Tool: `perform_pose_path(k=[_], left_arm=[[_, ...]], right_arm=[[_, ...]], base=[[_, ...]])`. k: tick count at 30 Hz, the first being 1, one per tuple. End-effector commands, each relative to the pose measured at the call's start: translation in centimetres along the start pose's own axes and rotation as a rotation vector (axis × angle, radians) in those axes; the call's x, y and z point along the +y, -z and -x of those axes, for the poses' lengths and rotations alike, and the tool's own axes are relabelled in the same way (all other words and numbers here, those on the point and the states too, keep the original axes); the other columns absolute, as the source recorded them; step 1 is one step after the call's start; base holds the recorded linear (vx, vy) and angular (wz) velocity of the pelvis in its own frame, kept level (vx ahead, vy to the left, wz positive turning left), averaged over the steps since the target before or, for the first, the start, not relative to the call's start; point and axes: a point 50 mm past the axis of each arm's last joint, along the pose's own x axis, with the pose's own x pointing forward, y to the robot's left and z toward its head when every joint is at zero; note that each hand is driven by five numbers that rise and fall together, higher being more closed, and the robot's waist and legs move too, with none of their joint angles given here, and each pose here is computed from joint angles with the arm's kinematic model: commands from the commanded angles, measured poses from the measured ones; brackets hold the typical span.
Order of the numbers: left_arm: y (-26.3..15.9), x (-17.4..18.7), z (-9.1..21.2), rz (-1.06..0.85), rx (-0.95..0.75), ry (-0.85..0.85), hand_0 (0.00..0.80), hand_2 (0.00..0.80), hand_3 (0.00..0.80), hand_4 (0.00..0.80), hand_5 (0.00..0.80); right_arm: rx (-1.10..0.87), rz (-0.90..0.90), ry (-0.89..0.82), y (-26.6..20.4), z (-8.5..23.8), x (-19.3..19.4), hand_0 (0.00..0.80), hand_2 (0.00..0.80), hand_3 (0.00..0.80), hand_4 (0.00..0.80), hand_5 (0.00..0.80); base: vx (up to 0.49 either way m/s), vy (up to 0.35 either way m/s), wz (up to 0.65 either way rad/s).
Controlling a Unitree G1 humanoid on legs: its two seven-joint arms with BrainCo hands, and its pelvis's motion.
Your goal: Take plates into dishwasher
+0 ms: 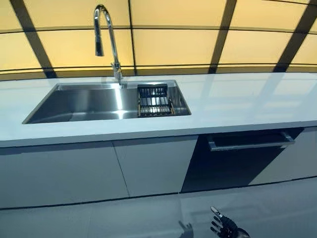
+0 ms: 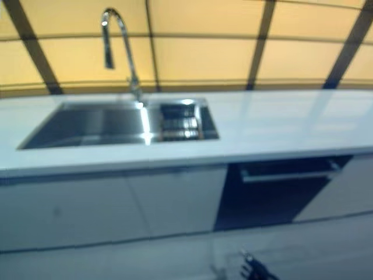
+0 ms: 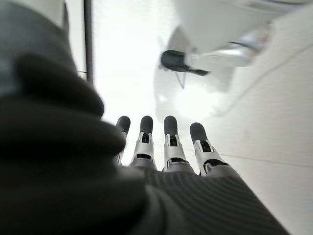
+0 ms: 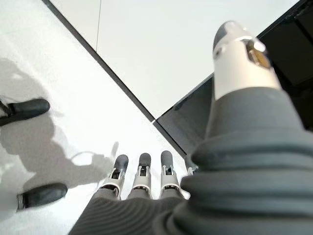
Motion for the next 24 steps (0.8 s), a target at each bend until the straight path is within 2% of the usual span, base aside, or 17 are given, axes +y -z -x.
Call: perform_pose_path(k=[1, 3, 7, 12, 15, 18, 20, 24], left_arm=[[-0.7, 0.5, 0.0, 0.027, 0.012, -0.019, 0.0, 0.0, 0.0, 0.0, 0.0], [-0.9, 0.2, -0.1, 0.006, 0.027, -0.006, 0.0, 0.0, 0.0, 0.0, 0.0], [-1.3, -0.7, 0.0, -0.023, 0.028, 0.006, 0.0, 0.0, 0.0, 0.0, 0.0], [-2.4, -1.3, 0.0, -0.094, -0.018, 0.042, 0.0, 0.0, 0.0, 0.0, 0.0], [-1.8, -1.2, 0.0, -0.133, -0.01, 0.057, 0.0, 0.0, 0.0, 0.0, 0.0], [-2.7, -1.2, 0.0, -0.191, -0.043, 0.055, 0.0, 0.0, 0.0, 0.0, 0.0], [-2.9, -1.3, 0.0, -0.189, -0.051, 0.058, 0.0, 0.0, 0.0, 0.0, 0.0], [-2.5, -1.8, 0.0, -0.085, -0.021, 0.076, 0.0, 0.0, 0.0, 0.0, 0.0]], right_arm=[[-0.15, 0.14, 0.024, -3.7, -0.4, 1.9, 0.0, 0.0, 0.0, 0.0, 0.0], [-0.167, 0.25, 0.089, -3.8, -0.4, 1.6, 0.0, 0.0, 0.0, 0.0, 0.0], [-0.185, 0.368, 0.163, -3.4, -0.2, 1.0, 0.0, 0.0, 0.0, 0.0, 0.0], [-0.037, 0.368, 0.294, 0.0, -0.1, -0.7, 0.0, 0.0, 0.0, 0.0, 0.0], [0.032, 0.416, 0.344, 1.3, 0.1, -1.3, 0.0, 0.0, 0.0, 0.0, 0.0], [0.086, 0.416, 0.35, 2.5, 0.5, -2.2, 0.0, 0.0, 0.0, 0.0, 0.0], [0.099, 0.433, 0.341, 2.7, 0.5, -2.2, 0.0, 0.0, 0.0, 0.0, 0.0], [0.155, 0.476, 0.316, 3.3, 0.4, -1.9, 0.0, 0.0, 0.0, 0.0, 0.0]], base=[[-0.113, 0.068, 1.34], [-0.109, 0.129, 0.86], [-0.085, 0.319, 0.31], [-0.07, 0.378, 0.59], [-0.078, 0.233, -0.22], [-0.06, 0.036, -0.03], [-0.026, -0.013, 0.56], [0.001, -0.05, 0.11]])
